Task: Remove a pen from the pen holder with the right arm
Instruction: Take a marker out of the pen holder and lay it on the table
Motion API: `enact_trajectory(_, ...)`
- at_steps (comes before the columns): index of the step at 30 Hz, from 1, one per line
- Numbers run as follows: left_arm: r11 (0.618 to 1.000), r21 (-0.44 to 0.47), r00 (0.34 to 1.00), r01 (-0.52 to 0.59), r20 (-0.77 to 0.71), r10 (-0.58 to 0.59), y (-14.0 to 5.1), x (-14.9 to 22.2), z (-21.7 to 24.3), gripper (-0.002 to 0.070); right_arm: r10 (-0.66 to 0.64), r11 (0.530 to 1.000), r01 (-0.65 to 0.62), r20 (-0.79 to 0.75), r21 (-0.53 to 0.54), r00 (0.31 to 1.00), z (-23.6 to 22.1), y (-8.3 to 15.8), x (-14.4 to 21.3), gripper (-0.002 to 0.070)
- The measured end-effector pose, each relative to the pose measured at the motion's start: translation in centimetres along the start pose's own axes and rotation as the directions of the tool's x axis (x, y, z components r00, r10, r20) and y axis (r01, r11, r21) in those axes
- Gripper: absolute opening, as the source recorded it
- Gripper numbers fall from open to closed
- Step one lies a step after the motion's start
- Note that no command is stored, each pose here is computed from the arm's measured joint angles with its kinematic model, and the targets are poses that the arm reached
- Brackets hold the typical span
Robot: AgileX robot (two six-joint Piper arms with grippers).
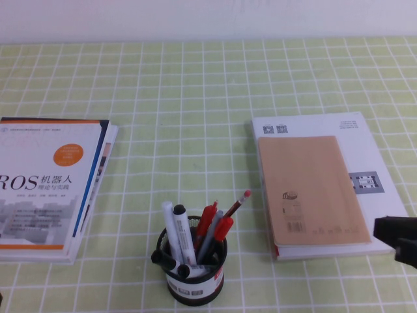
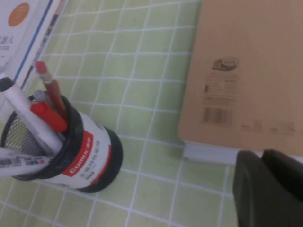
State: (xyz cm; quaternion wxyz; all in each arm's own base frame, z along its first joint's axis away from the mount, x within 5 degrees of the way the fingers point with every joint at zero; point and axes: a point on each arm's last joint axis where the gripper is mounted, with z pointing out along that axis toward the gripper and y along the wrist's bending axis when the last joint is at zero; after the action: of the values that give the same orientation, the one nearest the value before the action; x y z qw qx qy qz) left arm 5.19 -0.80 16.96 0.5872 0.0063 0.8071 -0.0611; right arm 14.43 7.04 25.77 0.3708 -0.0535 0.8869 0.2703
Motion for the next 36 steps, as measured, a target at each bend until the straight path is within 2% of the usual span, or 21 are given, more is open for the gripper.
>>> enact_trajectory(6,1.0,0.0,1.0,0.0,0.0,0.0,0.0,0.0,0.0,-0.0008,-0.12,0.989,0.124,0.048,-0.085,0.992,2.2,3.1,0.2,-0.0005)
enact_trajectory(9,1.0,0.0,1.0,0.0,0.0,0.0,0.0,0.0,0.0,-0.0008,-0.144,0.982,0.155,0.106,-0.107,0.984,2.8,4.5,0.3,0.0043)
enact_trajectory(11,1.0,0.0,1.0,0.0,0.0,0.0,0.0,0.0,0.0,-0.0008,-0.132,0.981,0.152,0.16,-0.119,0.978,3.2,5.3,0.2,0.0112)
enact_trajectory(16,1.0,0.0,1.0,0.0,0.0,0.0,0.0,0.0,0.0,-0.0008,-0.075,0.978,0.125,0.279,-0.166,0.957,3.9,6.6,0.5,0.0336)
enact_trajectory(19,1.0,0.0,1.0,0.0,0.0,0.0,0.0,0.0,0.0,-0.0008,-0.088,0.965,0.17,0.365,-0.201,0.927,4.3,7.0,0.8,0.0393)
enact_trajectory(27,1.0,0.0,1.0,0.0,0.0,0.0,0.0,0.0,0.0,-0.0008,-0.082,0.923,0.273,0.552,-0.273,0.83,6.0,6.3,2.8,0.0412)
enact_trajectory(32,1.0,0.0,1.0,0.0,0.0,0.0,0.0,0.0,0.0,-0.0008,-0.132,0.899,0.338,0.562,-0.279,0.816,8.3,6.4,4.0,0.0413)
enact_trajectory(36,1.0,0.0,1.0,0.0,0.0,0.0,0.0,0.0,0.0,-0.0008,-0.15,0.899,0.331,0.511,-0.285,0.846,10.0,6.1,5.2,0.0414)
